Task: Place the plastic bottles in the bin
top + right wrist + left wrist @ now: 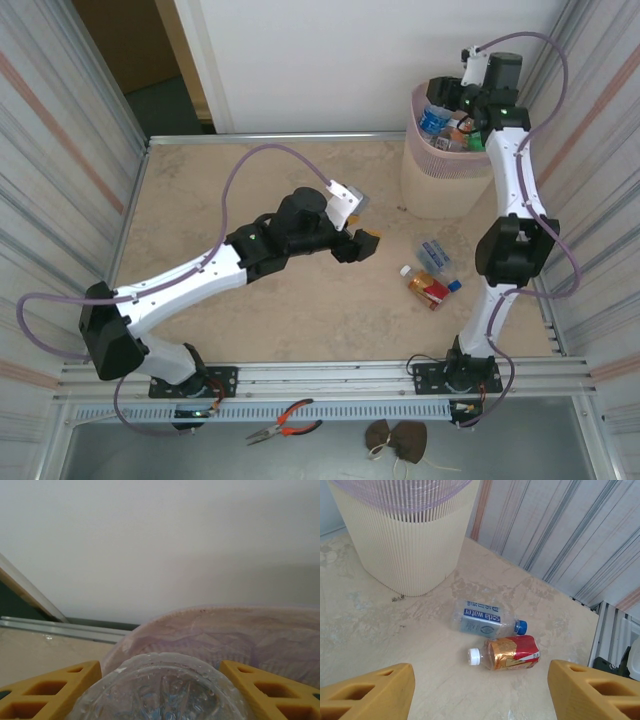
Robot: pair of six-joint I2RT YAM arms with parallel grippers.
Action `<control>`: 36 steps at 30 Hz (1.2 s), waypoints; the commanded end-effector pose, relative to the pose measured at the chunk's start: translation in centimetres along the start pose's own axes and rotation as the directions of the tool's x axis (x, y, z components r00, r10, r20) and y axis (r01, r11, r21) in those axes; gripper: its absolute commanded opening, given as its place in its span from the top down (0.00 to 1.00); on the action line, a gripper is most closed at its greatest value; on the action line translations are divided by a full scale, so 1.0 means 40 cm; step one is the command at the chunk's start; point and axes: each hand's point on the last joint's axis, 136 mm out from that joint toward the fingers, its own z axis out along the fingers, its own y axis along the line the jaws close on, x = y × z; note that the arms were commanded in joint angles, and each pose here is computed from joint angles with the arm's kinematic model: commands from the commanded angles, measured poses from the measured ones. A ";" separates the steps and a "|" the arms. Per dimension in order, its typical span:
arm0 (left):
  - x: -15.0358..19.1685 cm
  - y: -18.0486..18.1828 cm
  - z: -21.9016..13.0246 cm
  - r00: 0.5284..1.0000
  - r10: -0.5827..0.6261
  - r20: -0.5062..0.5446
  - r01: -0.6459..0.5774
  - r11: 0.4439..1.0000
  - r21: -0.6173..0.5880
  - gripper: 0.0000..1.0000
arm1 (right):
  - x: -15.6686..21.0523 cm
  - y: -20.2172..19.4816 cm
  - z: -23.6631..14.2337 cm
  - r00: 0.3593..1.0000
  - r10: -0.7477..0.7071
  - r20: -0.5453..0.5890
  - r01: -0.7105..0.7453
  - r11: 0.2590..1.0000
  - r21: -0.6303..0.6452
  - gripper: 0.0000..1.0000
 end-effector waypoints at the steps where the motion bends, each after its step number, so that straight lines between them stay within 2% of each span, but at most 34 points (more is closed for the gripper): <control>1: -0.006 0.006 -0.023 1.000 -0.006 0.018 0.006 1.000 -0.024 0.29 | 0.011 -0.022 0.041 1.000 -0.014 0.002 0.014 1.000 0.013 0.48; 8: -0.007 0.003 -0.019 1.000 -0.012 0.021 0.012 1.000 -0.017 0.29 | 0.131 -0.054 0.091 0.991 0.035 -0.128 -0.032 0.999 0.029 0.44; 11: -0.004 0.001 -0.018 1.000 -0.014 0.017 0.014 1.000 -0.012 0.29 | 0.151 -0.064 0.089 0.987 0.048 -0.156 -0.041 0.998 0.047 0.43; 15: -0.002 -0.001 -0.018 1.000 -0.021 0.015 0.021 1.000 -0.004 0.29 | 0.121 -0.057 0.058 0.989 0.057 -0.138 -0.052 0.998 0.044 0.38; 21: -0.006 -0.006 -0.026 0.999 -0.031 0.025 0.031 1.000 0.004 0.29 | 0.019 -0.063 -0.034 0.998 0.051 -0.045 -0.046 0.994 0.103 0.23; 25: -0.008 -0.006 -0.029 0.999 -0.042 0.032 0.042 0.999 0.005 0.29 | -0.032 -0.062 -0.083 0.999 0.052 0.008 -0.052 0.992 0.111 0.20; 30: -0.009 -0.005 -0.030 0.998 -0.051 0.036 0.051 0.999 0.002 0.29 | -0.054 -0.051 -0.092 0.998 0.052 0.036 -0.055 0.995 0.083 0.24; 33: -0.008 -0.001 -0.031 0.998 -0.050 0.033 0.050 0.999 -0.006 0.29 | -0.038 -0.058 -0.076 0.998 0.066 0.022 -0.068 0.994 0.080 0.32; 36: -0.007 0.001 -0.032 0.998 -0.050 0.032 0.050 0.999 -0.010 0.29 | -0.003 -0.063 -0.049 0.995 0.097 -0.016 -0.095 0.993 0.064 0.46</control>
